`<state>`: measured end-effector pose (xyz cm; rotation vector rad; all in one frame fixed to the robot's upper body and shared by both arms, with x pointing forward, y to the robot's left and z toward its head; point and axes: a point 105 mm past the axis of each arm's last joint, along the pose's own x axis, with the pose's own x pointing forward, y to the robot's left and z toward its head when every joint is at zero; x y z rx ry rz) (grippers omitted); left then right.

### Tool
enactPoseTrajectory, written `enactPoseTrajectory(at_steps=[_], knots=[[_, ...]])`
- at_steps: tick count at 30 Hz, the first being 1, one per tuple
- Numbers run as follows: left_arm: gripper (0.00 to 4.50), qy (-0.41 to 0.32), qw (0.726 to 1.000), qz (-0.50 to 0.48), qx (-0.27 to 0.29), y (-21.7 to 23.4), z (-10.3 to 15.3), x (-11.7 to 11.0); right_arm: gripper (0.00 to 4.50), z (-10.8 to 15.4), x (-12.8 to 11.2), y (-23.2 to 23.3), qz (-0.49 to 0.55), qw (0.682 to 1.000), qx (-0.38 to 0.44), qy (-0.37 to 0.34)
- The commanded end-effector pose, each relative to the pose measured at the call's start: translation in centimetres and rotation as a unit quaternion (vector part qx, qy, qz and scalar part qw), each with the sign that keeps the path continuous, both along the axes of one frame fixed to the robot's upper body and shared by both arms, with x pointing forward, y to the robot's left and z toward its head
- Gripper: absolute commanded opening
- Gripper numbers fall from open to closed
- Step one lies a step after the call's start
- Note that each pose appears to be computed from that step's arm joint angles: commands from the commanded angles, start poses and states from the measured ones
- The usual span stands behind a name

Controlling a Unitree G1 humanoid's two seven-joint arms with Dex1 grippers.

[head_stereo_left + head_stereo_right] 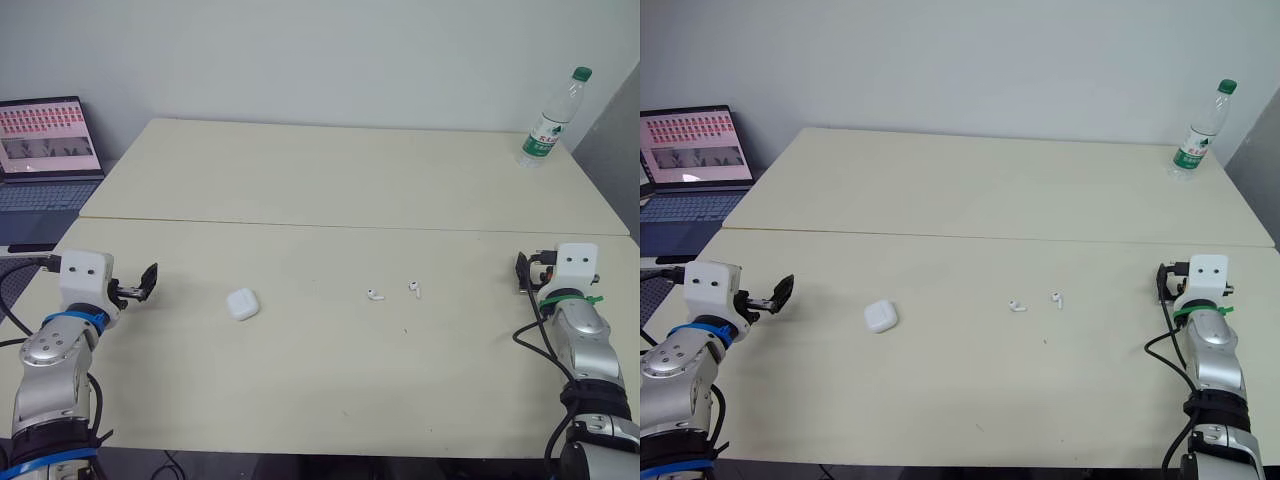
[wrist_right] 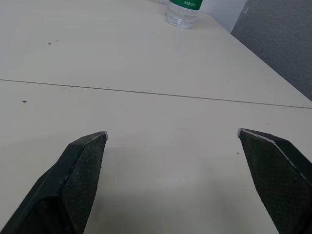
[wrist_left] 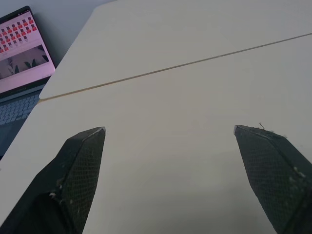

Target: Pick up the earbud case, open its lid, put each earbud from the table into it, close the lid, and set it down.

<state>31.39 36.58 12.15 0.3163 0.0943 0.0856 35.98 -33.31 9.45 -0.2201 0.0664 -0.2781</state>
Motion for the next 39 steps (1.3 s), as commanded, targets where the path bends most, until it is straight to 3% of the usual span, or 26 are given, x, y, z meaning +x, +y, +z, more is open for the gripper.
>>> enactPoseTrajectory(at_steps=[1,20,24,27,33,36,39], knots=[[4.43,-0.028,1.000,0.002,0.011,0.4,2.0,0.0,4.50,2.1,0.2,-0.6,-0.007,0.999,-0.016,-0.034],[4.43,-0.033,0.999,-0.011,0.005,0.3,2.8,0.1,4.50,2.5,0.1,-0.5,-0.005,0.999,-0.022,-0.039],[4.43,-0.041,0.993,-0.104,-0.032,-2.2,5.2,0.5,4.50,4.6,1.3,2.2,0.081,0.994,-0.051,-0.051],[4.43,0.001,0.980,-0.196,-0.034,-4.9,5.7,0.5,4.50,6.2,2.5,5.6,0.185,0.980,-0.062,-0.048],[4.43,0.110,0.915,-0.388,-0.034,-11.4,5.5,-0.4,4.50,7.6,2.9,14.6,0.434,0.898,-0.068,-0.006],[4.43,0.173,0.872,-0.457,-0.017,-13.6,3.9,-1.5,4.50,8.5,0.7,19.8,0.573,0.819,-0.018,-0.002],[4.43,0.218,0.850,-0.480,0.010,-13.6,2.1,-2.0,4.50,8.9,-2.5,23.5,0.680,0.733,0.017,0.014]])
